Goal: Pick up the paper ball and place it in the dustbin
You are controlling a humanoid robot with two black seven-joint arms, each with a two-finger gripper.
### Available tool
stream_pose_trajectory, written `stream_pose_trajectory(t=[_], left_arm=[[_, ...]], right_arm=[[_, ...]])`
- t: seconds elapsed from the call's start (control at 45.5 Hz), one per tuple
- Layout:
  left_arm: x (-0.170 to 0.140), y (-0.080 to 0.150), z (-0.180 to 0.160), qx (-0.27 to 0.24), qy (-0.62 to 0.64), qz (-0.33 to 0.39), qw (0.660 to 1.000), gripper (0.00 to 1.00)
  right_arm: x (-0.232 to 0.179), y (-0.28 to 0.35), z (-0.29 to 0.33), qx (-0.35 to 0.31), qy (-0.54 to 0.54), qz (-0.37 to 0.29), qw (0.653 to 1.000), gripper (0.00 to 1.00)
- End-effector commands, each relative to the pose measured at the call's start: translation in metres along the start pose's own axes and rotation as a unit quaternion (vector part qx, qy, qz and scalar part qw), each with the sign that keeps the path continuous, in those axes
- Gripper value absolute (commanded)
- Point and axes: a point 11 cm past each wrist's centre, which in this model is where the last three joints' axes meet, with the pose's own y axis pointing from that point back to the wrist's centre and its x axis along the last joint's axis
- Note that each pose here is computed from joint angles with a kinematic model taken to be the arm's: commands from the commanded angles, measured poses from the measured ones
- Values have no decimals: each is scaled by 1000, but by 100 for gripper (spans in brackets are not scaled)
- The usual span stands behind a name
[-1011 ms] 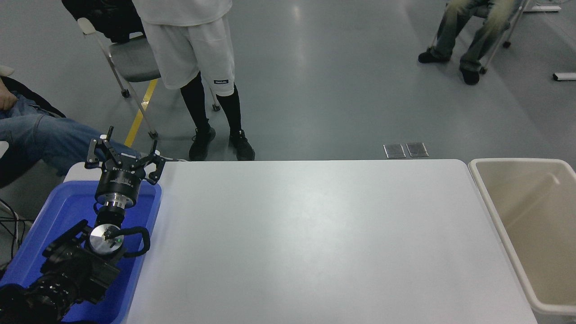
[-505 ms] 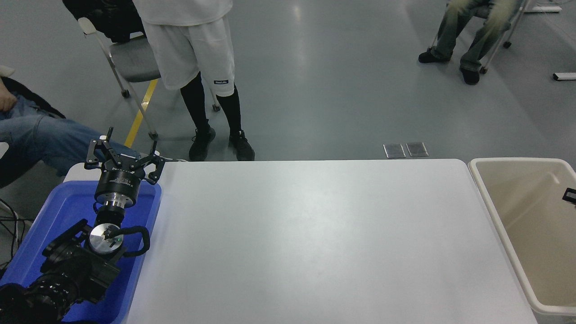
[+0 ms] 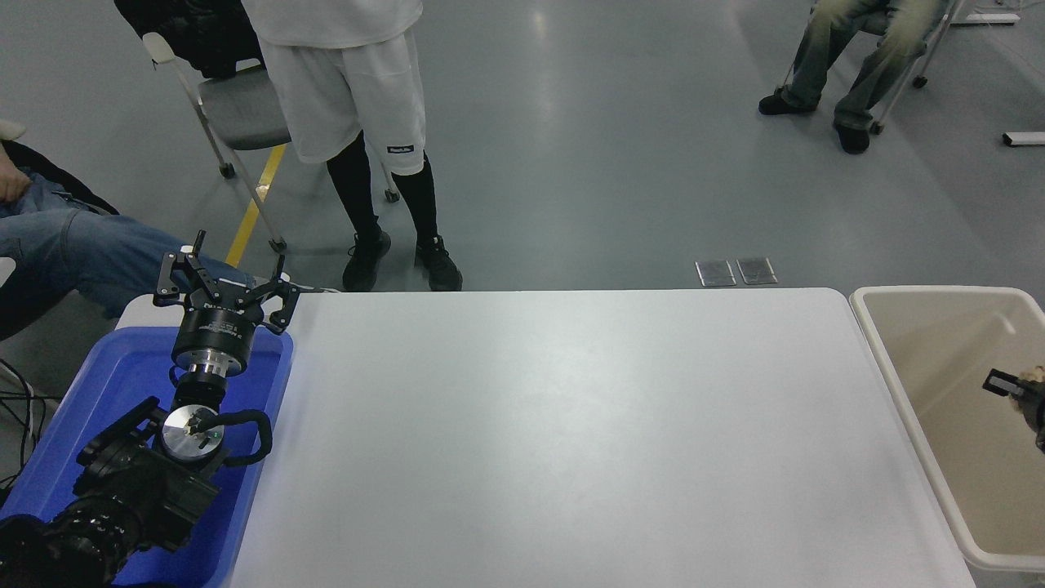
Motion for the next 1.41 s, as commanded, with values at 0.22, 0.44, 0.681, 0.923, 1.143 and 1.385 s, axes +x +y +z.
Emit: stream_pose_trajectory(t=[0.22, 0.44, 0.681, 0.923, 1.143, 1.385], left_arm=[[0, 0, 0, 0, 0, 0, 1000, 99], [0, 0, 0, 0, 0, 0, 1000, 99], [0, 0, 0, 0, 0, 0, 1000, 99], [0, 0, 0, 0, 0, 0, 1000, 99], [0, 0, 0, 0, 0, 0, 1000, 99], [0, 0, 0, 0, 0, 0, 1000, 99]], right_arm=[[-7, -1, 3, -6, -3, 35, 999, 59], [-11, -2, -3, 0, -3, 42, 999, 100], [-7, -1, -6, 3, -12, 45, 999, 100], [30, 3, -3, 11, -166, 79, 983, 100], [48, 8, -29, 66, -370, 71, 924, 100], [65, 22, -65, 147, -560, 36, 815, 100]])
